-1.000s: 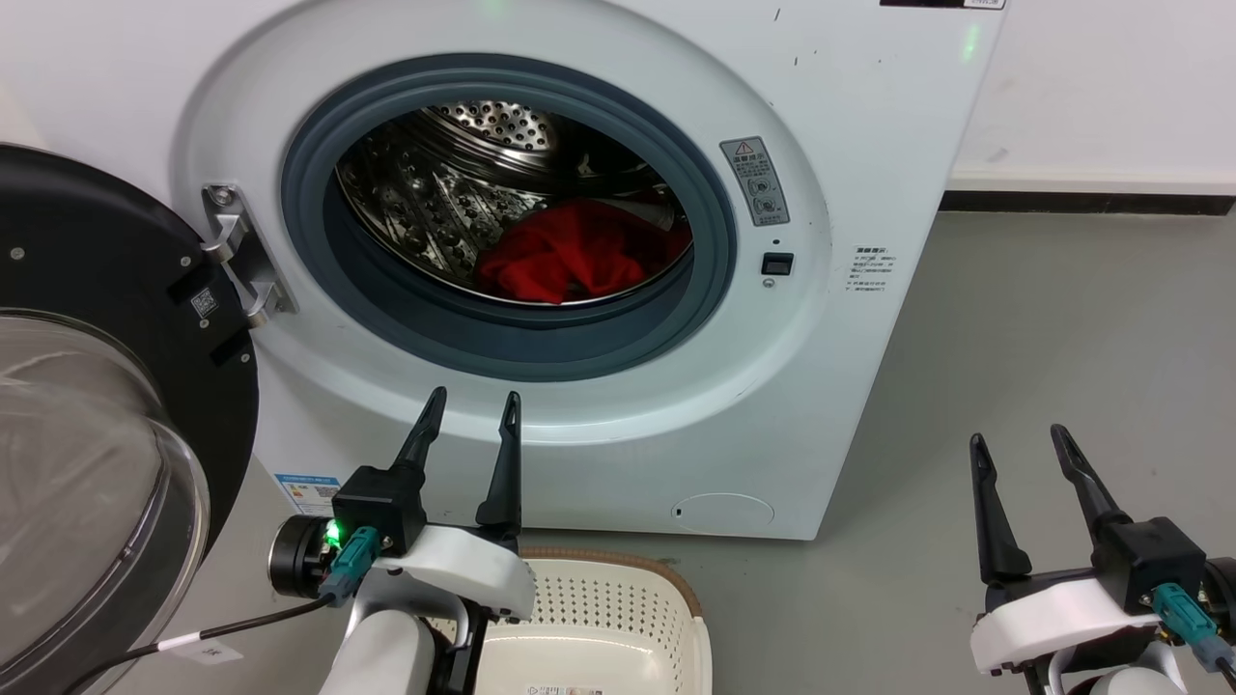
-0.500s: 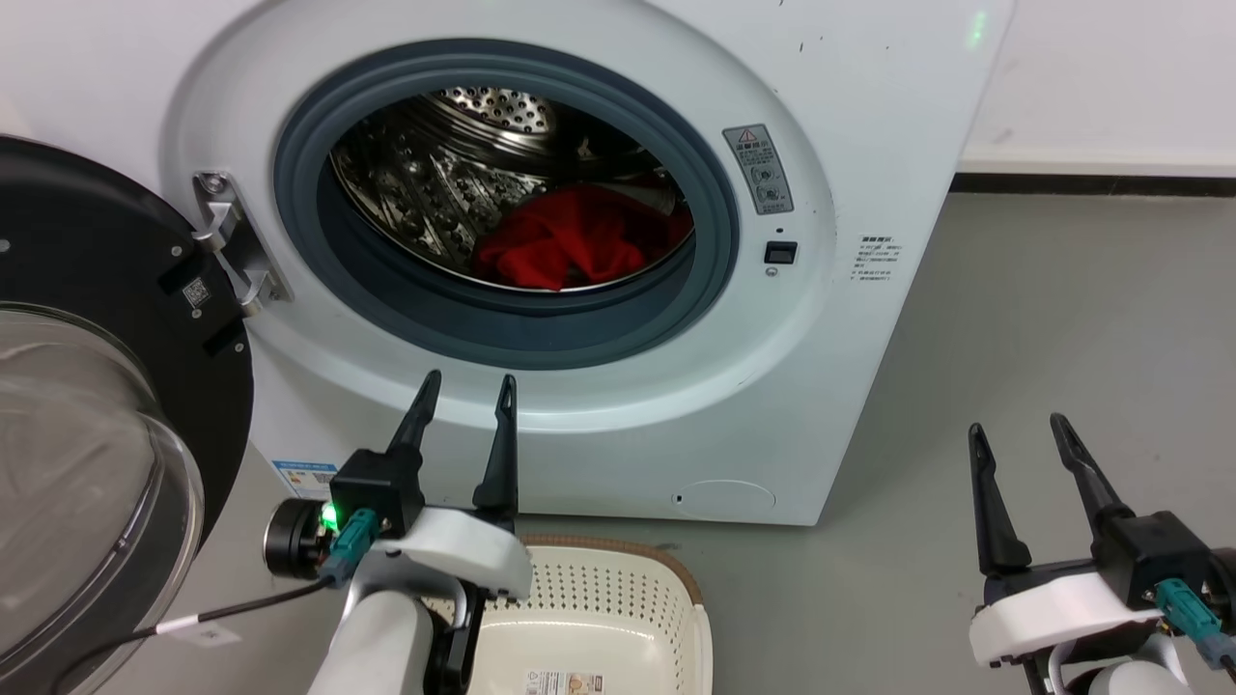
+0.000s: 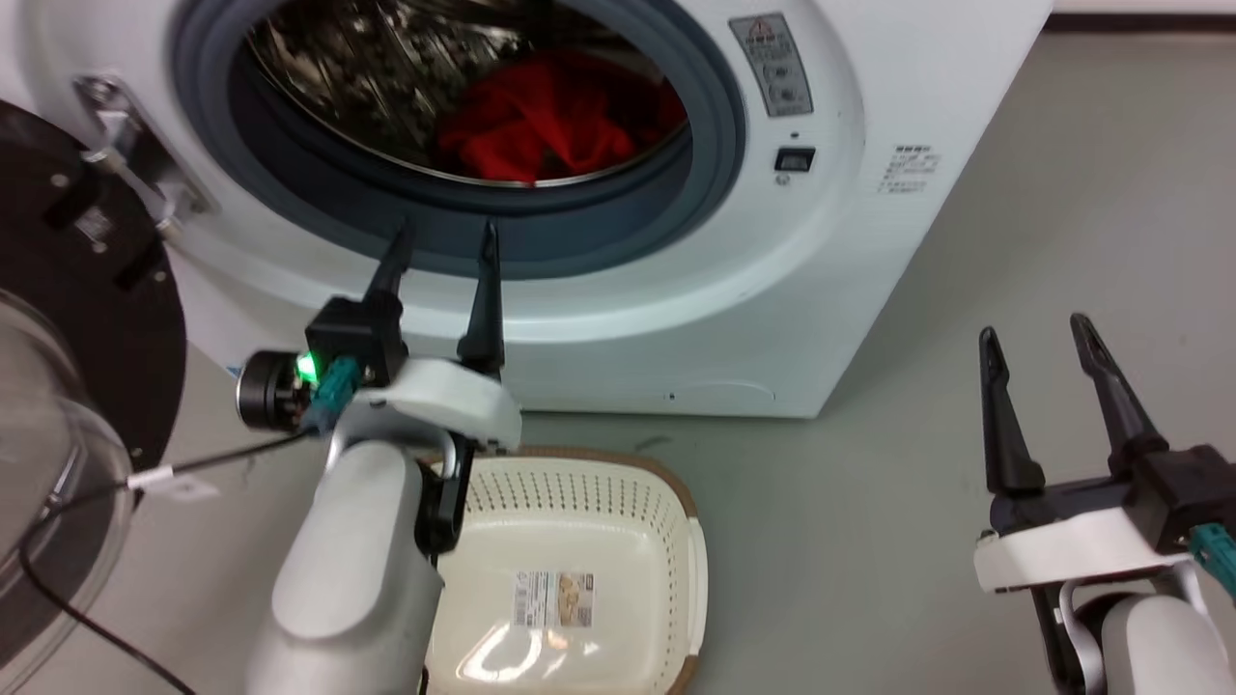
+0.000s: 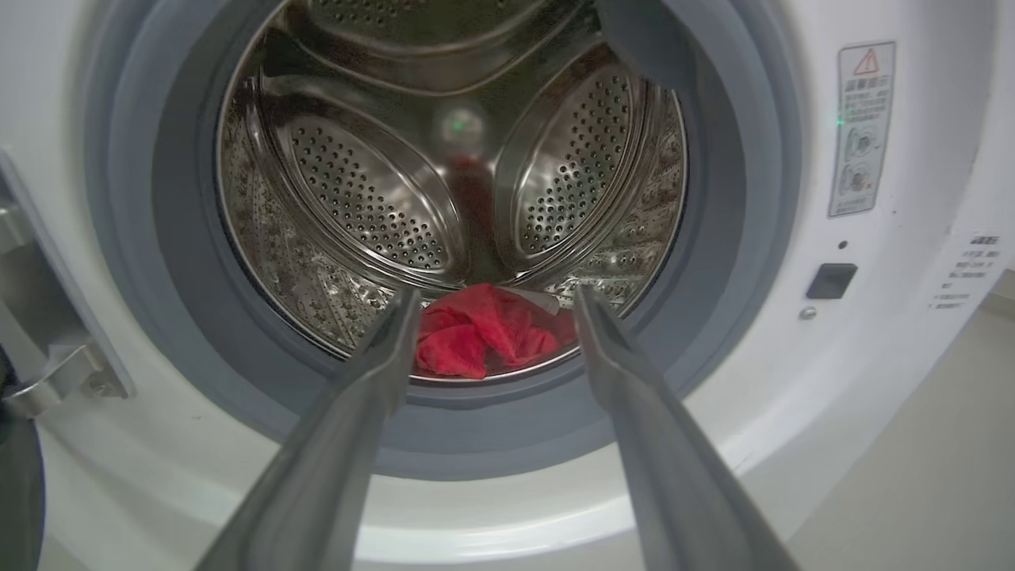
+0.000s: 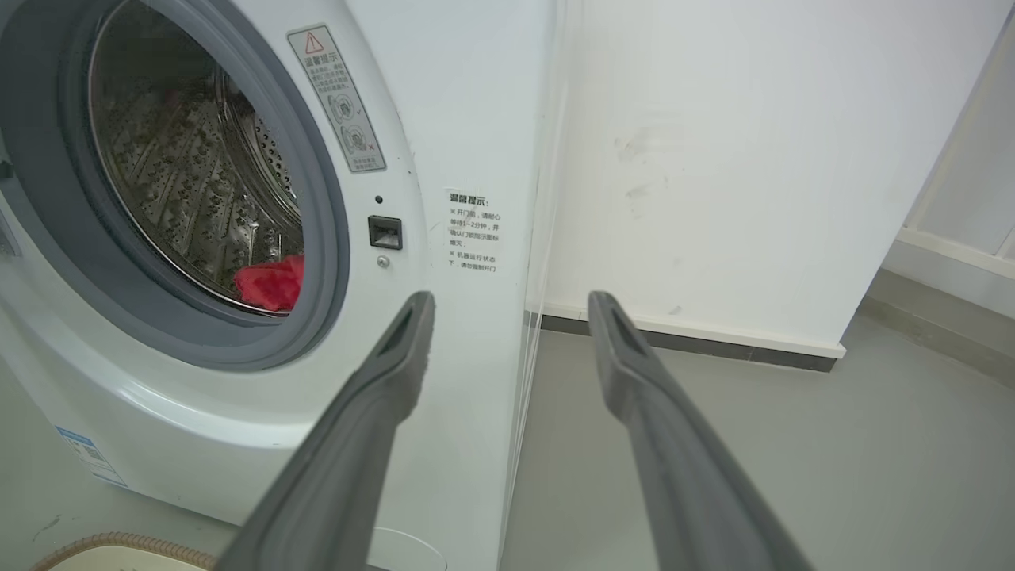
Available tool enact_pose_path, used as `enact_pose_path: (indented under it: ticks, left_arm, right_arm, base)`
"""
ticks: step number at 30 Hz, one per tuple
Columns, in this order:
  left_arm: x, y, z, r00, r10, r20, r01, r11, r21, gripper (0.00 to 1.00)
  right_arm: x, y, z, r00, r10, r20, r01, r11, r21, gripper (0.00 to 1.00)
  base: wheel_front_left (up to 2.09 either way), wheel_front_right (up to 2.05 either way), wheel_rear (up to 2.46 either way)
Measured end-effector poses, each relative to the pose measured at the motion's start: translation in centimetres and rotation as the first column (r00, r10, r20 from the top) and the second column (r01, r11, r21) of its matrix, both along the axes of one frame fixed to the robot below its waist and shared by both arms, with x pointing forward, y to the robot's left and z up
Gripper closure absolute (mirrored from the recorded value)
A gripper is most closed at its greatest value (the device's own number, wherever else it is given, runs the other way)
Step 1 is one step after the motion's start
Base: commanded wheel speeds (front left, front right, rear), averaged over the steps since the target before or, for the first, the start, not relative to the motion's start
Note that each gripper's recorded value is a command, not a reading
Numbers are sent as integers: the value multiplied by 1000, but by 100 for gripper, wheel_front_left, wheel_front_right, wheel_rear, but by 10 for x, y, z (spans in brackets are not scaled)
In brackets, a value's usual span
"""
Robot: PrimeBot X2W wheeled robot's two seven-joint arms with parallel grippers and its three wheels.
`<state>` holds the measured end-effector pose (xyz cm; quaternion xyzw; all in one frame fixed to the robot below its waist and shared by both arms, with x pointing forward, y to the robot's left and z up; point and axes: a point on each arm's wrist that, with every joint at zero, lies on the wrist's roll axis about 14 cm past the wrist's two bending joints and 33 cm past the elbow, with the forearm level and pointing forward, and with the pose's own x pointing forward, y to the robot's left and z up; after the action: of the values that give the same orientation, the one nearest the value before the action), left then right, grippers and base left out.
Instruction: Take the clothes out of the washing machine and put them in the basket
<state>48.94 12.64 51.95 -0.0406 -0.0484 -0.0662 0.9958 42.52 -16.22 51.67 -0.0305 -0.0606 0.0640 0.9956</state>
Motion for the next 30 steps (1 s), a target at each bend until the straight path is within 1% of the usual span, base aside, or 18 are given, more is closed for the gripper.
enact_pose_path:
  ticks: [8, 14, 19, 22, 27, 30]
  left_arm:
    - [65, -5, -30, 998, -22, -55, 24, 999, 37, 0]
    - [110, -5, -59, 994, -23, -108, 30, 998, 64, 0]
    - [141, -14, -83, 985, -44, -169, 59, 995, 84, 0]
    - [161, -21, -86, 982, -63, -178, 83, 991, 105, 0]
    - [191, -22, -97, 971, -56, -234, 86, 989, 123, 0]
    - [208, -22, -105, 956, -47, -289, 90, 987, 135, 0]
  right_arm:
    - [30, -1, -25, 999, -2, -42, 2, 1000, 2, 0]
    - [45, -2, -53, 996, 0, -91, 1, 1000, 10, 0]
    - [47, -11, -70, 992, -23, -127, 25, 1000, 14, 0]
    - [47, -17, -77, 989, -35, -145, 38, 999, 15, 0]
    - [45, -25, -89, 983, -56, -176, 61, 998, 21, 0]
    - [44, -29, -94, 979, -64, -192, 71, 997, 30, 0]
  base:
    - [0, 0, 0]
    - [0, 0, 0]
    - [0, 0, 0]
    - [0, 0, 0]
    - [0, 0, 0]
    - [0, 0, 0]
